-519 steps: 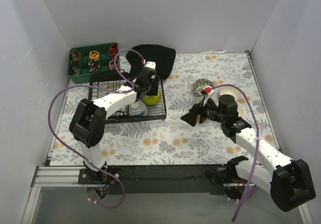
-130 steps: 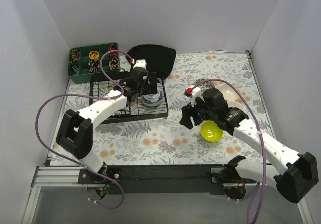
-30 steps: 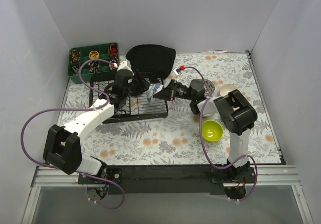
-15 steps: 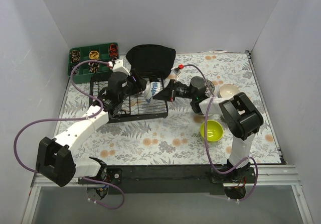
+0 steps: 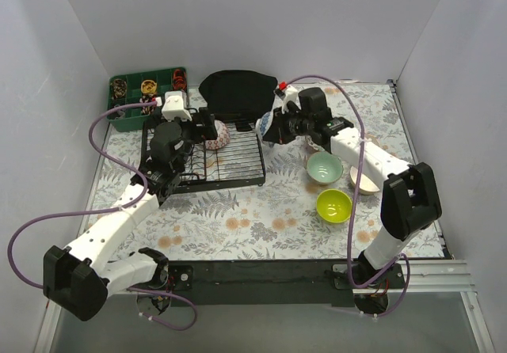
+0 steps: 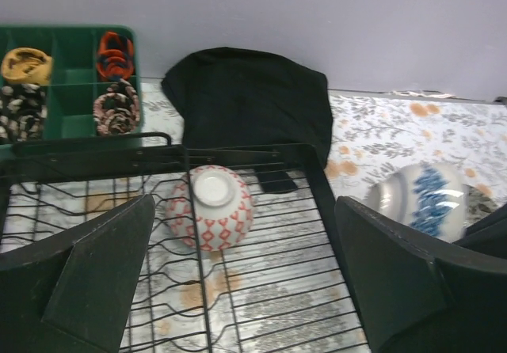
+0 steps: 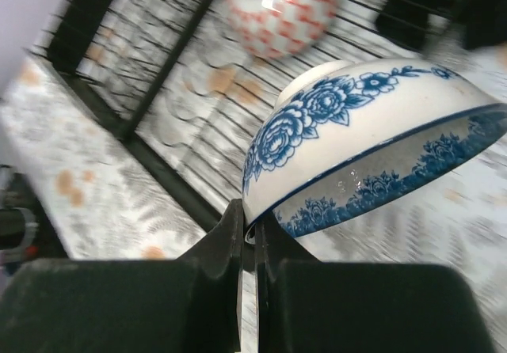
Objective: Unload the bowls from the dish rack
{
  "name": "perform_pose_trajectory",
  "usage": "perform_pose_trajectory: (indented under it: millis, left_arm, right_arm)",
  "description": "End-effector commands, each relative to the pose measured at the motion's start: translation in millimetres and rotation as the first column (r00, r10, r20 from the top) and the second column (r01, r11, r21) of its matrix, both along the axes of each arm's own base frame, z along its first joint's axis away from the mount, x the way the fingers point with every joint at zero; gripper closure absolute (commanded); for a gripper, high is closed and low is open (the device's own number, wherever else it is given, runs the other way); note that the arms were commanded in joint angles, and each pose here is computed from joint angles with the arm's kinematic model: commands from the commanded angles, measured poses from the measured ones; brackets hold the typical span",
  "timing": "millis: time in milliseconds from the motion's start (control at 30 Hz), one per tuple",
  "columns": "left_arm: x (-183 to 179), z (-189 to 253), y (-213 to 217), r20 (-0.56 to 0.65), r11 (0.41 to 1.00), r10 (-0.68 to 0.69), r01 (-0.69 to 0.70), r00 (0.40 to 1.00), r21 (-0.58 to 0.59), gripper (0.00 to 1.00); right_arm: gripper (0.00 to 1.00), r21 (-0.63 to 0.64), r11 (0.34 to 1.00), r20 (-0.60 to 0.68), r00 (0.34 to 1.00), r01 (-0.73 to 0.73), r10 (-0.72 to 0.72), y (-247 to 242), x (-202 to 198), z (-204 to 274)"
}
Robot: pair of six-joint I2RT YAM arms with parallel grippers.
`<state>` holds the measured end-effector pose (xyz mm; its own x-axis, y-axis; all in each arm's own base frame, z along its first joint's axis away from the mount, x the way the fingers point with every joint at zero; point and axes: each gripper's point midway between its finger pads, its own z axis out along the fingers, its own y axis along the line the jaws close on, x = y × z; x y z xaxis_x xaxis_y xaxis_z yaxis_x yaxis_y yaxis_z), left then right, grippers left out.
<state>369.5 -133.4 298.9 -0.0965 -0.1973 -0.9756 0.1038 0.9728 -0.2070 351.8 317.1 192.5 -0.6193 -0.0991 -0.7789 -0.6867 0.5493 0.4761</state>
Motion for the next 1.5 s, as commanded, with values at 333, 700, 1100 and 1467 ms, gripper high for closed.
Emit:
perform_pose_trajectory:
  millis: [333,700,1100,1467]
  left_arm:
    - [-9.2,-7.7,32.4,0.072,0.985,0.093,-0.102,0.993,0.141,0.02]
    - [-8.8,-11.9,36.4,0.086,0.978,0.105,-0.118,0.991,0.171,0.02]
    - [-9.6,-11.5,34.9,0.089,0.979,0.092,-0.107,0.992,0.174,0.02]
    - [-12.5,-5.9,34.9,0.106,0.981,0.084,-0.101,0.991,0.166,0.02]
  right_arm:
    - [0.99,-0.796,0.543,0.271,0.960,0.268,-0.078,-150.6,69.8,6.6]
    - [0.99,-0.944,0.289,0.171,0.985,0.160,0.014,-184.3,76.4,-49.8]
    - [0.99,-0.970,0.243,0.018,0.995,-0.005,0.093,-188.8,53.4,-89.0]
    - [0.90,-0.987,0.157,-0.006,0.994,-0.024,0.112,-192.0,48.4,-100.7]
